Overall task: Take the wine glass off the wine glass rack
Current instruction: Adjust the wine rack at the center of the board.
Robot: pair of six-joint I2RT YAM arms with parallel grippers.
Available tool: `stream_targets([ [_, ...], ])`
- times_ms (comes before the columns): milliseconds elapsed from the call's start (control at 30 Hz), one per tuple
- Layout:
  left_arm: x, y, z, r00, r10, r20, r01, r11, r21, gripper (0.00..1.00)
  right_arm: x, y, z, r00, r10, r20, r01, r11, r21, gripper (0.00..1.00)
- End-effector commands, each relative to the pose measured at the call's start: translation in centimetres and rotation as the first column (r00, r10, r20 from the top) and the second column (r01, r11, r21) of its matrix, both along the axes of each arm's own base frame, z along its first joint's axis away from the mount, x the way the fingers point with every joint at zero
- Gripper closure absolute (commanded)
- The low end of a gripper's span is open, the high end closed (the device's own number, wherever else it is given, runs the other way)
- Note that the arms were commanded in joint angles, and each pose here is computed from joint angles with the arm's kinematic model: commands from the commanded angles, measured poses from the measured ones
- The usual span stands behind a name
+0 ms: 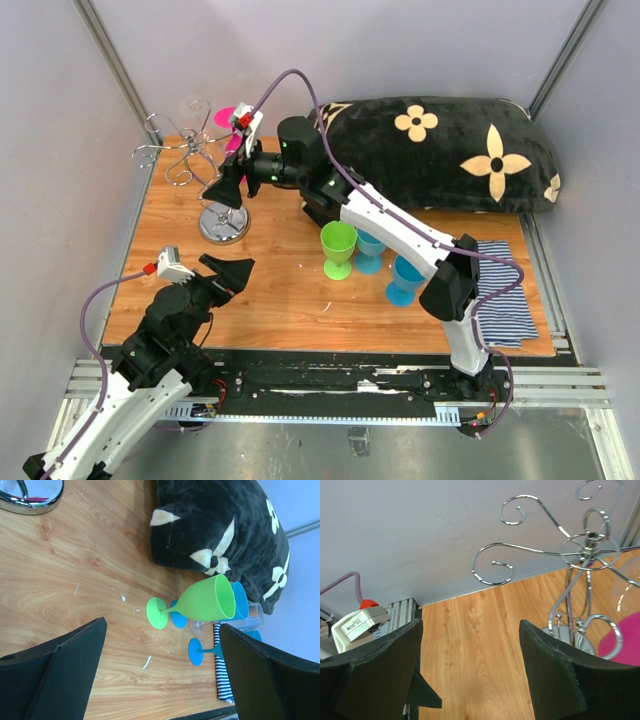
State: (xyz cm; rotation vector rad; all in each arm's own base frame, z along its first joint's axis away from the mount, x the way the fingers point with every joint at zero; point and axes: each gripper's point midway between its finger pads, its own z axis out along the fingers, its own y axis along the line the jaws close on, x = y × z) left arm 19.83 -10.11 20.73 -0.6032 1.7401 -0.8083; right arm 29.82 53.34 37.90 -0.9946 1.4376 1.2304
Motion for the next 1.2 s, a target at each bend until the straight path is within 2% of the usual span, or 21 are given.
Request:
stream_targets([
  [0, 0.0, 0.6, 0.5, 1.0, 0.029, 0.013, -0.029, 1.0, -0.009, 0.0, -2.2, 0.3, 0.7, 1.0, 0.017, 0.026, -0.017, 1.0, 0.006, 0.21],
  [100, 0.0, 0.6, 0.6, 1.0, 0.027, 0.013, -0.027, 1.0, -0.008, 0.0, -1.7, -0.1, 1.6, 0.998, -0.026, 0.065, 0.026, 1.0, -0.001, 0.21],
  [267, -0.1, 0.6, 0.8, 1.0, 0.023, 0.018, -0.022, 1.0, -0.003, 0.0, 1.9, -2.1, 3.0, 0.949, -0.209, 0.237, 0.224, 0.974, -0.036, 0.11],
  [400, 0.0, 0.5, 0.9, 1.0, 0.021, 0.022, -0.021, 1.0, -0.004, 0.0, 3.9, -3.5, 3.9, 0.921, -0.274, 0.276, 0.294, 0.955, -0.032, 0.04],
  [500, -0.1, 0.4, 1.0, 1.0, 0.014, 0.025, -0.014, 1.0, -0.003, 0.0, 4.6, -3.8, 4.2, 0.927, -0.279, 0.252, 0.295, 0.955, -0.028, 0.03],
  [667, -0.1, 0.4, 0.8, 1.0, 0.01, 0.021, -0.01, 1.0, 0.002, 0.0, 3.9, -2.8, 3.5, 0.956, -0.202, 0.212, 0.215, 0.976, -0.04, 0.02],
  [967, -0.2, 0.3, 1.3, 1.0, 0.001, 0.031, -0.001, 1.0, 0.003, 0.0, 6.9, -2.1, 0.5, 0.974, -0.227, 0.019, 0.228, 0.972, -0.065, 0.03],
  [1167, -0.4, 0.3, 1.4, 0.999, -0.004, 0.032, 0.004, 1.0, 0.003, 0.0, 6.5, -1.6, -0.3, 0.983, -0.185, 0.001, 0.185, 0.98, -0.071, 0.05],
])
